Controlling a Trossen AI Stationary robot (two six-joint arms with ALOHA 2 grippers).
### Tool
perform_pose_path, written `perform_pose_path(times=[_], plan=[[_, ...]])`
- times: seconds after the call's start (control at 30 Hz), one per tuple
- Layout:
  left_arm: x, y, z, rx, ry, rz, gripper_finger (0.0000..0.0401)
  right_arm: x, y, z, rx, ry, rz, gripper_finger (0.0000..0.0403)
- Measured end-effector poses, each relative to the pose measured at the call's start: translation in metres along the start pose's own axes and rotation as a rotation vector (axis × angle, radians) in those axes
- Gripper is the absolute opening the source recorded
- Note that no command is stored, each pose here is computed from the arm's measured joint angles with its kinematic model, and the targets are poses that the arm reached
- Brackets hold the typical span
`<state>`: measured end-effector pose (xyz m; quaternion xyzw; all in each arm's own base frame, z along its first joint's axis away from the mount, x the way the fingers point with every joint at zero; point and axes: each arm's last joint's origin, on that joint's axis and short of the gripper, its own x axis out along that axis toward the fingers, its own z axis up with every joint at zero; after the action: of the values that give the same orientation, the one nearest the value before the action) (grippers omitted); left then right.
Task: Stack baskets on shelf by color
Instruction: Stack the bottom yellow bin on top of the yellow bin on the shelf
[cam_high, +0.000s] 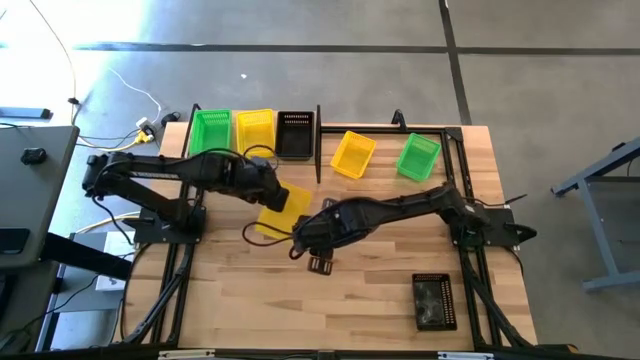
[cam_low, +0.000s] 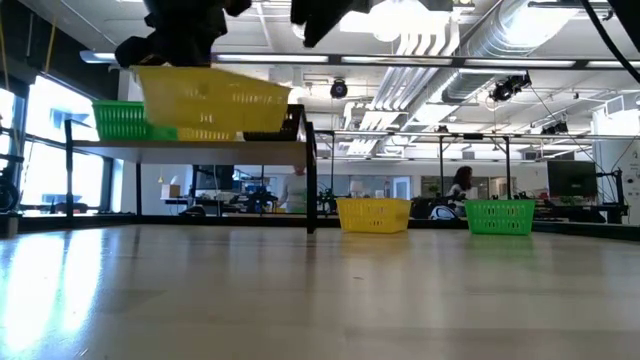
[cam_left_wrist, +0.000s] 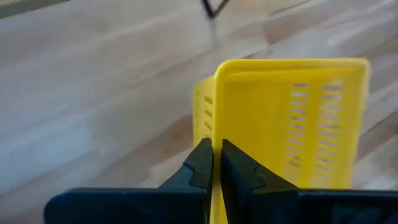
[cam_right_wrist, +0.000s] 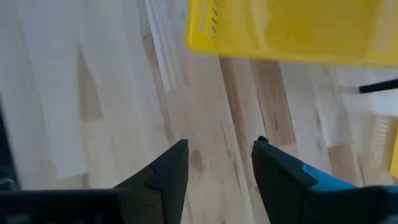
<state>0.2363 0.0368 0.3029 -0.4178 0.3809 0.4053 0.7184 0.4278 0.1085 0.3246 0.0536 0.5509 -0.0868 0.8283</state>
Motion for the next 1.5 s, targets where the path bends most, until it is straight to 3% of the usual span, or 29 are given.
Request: perform_pose_path(times=[0.27,0.5,0.73,0.93,1.3,1.5], plan=[[-0.030,0.024,0.012,0.012,-0.021,-0.080,0.0005,-0.022,-0.003,-0.002,0.041,-0.070,-0.040,0.0161],[-0.057,0.051,0.024,-0.012,-0.102,-0.152,0.0005,-0.022,-0.005,-0.001,0.039,-0.086,-0.073,0.0161],[-0.074,0.074,0.035,-0.079,-0.205,-0.157,0.0005,-0.023,-0.016,0.003,0.030,-0.121,-0.159,0.0161],[-0.081,0.088,0.047,-0.154,-0.293,-0.150,0.0005,-0.028,-0.041,0.009,-0.024,-0.129,-0.239,0.0161],[-0.109,0.093,0.083,-0.262,-0.403,-0.188,0.0005,-0.047,-0.113,0.020,-0.150,-0.095,-0.352,0.0161],[-0.118,0.102,0.106,-0.346,-0.395,-0.098,0.0005,-0.049,-0.144,0.023,-0.195,-0.057,-0.385,0.0161]])
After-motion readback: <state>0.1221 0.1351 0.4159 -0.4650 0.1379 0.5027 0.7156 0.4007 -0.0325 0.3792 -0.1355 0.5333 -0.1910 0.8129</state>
